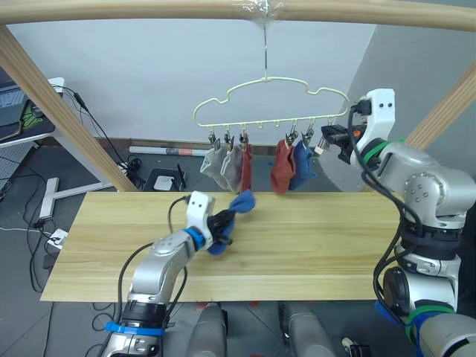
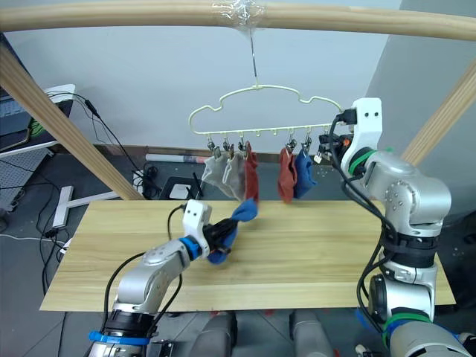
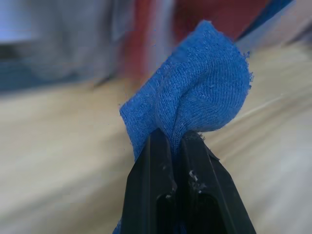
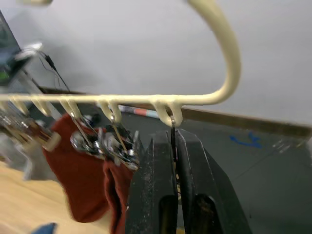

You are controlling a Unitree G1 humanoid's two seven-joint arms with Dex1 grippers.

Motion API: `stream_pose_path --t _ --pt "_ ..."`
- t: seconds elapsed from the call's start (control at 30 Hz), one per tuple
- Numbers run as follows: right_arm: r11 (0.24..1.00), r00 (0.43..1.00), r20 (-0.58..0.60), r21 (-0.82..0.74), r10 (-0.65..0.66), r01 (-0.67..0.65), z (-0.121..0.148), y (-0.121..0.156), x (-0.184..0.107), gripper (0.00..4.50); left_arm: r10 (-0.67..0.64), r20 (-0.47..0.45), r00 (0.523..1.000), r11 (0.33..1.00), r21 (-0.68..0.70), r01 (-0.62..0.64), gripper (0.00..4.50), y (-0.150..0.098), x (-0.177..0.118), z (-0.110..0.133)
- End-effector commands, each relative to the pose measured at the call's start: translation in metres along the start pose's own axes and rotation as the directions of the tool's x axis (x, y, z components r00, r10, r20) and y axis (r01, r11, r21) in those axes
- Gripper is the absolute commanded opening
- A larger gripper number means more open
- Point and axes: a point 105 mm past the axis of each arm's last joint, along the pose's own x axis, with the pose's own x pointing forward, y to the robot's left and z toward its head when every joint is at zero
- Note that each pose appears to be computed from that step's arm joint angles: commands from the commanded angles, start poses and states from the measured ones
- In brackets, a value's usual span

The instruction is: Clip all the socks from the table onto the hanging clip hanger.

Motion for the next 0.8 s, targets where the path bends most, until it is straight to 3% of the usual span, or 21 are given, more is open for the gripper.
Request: stream_pose_path --t 0.03,0.13,0.27,0.8 --pt "0.989 1.000 -0.016 0.146 -0.006 0.008 0.008 -0.006 -0.007 0.00 -0.148 0.050 0.988 0.988 -0.041 0.150 0.02 -0.037 0.010 0.022" --pt "0.955 0.998 -0.054 0.298 0.032 -0.014 0.007 -0.004 -0.009 0.00 -0.254 0.094 0.963 0.963 -0.069 0.261 0.02 -0.068 0.024 0.042" --pt "0.924 0.997 -0.066 0.382 0.039 -0.011 0.005 0.001 -0.007 0.00 -0.288 0.105 0.952 0.947 -0.115 0.299 0.02 -0.078 0.038 0.049" --pt "0.929 0.997 -0.050 0.368 0.059 -0.036 -0.003 0.014 -0.012 0.00 -0.220 0.110 0.969 0.956 -0.174 0.237 0.02 -0.062 0.061 0.052"
